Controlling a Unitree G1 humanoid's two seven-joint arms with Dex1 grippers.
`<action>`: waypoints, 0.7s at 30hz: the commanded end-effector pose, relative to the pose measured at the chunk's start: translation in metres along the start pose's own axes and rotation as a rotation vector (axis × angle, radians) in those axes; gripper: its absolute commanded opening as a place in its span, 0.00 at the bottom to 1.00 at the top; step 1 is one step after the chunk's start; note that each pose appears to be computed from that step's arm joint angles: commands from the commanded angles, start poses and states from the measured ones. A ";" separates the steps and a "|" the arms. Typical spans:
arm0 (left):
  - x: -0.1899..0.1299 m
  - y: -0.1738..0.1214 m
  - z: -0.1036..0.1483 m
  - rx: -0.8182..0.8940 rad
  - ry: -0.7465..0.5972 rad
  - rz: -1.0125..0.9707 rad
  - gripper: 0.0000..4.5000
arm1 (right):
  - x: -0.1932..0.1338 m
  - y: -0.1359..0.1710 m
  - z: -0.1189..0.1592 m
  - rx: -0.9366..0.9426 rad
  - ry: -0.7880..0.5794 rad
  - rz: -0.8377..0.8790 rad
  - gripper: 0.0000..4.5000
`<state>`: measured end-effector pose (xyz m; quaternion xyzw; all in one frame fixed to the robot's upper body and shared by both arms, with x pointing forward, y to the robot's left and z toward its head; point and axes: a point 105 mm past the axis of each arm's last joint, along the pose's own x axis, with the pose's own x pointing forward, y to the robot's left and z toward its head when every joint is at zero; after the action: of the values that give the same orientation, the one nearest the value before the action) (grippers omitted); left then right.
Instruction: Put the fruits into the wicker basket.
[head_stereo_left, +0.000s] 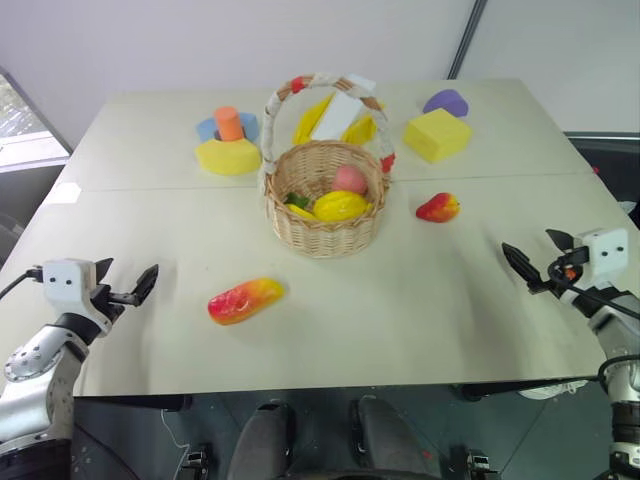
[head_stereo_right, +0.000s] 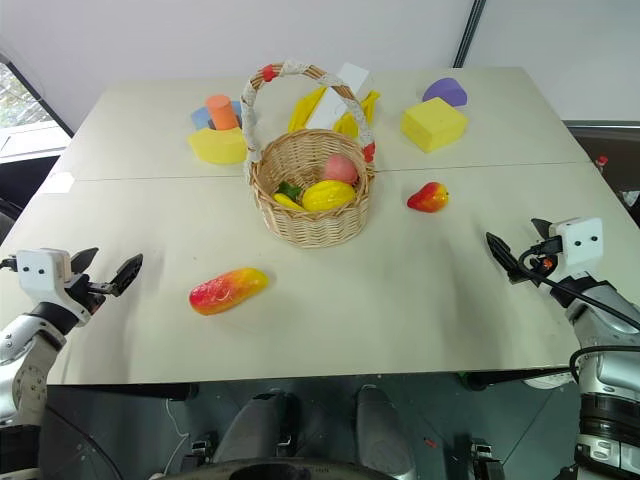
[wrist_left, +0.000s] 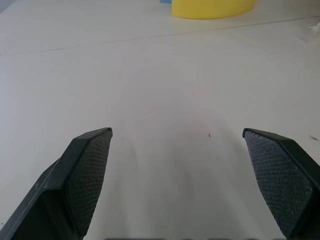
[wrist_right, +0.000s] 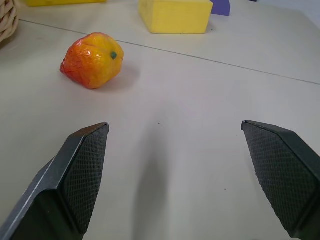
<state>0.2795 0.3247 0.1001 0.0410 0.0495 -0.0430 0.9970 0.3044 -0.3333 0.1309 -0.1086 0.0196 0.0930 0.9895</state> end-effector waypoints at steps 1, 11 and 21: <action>-0.002 0.002 0.008 0.029 -0.012 -0.001 1.00 | 0.001 0.000 0.012 -0.022 -0.046 0.002 0.99; -0.001 -0.001 0.010 -0.005 -0.025 -0.012 1.00 | 0.002 0.001 0.015 -0.028 -0.051 0.010 0.99; 0.004 -0.024 0.037 0.038 -0.077 -0.124 1.00 | 0.009 0.010 0.034 -0.057 -0.092 0.078 0.99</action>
<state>0.2832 0.3064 0.1139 0.0394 0.0405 -0.0806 0.9951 0.3118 -0.3199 0.1377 -0.1121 0.0091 0.1230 0.9860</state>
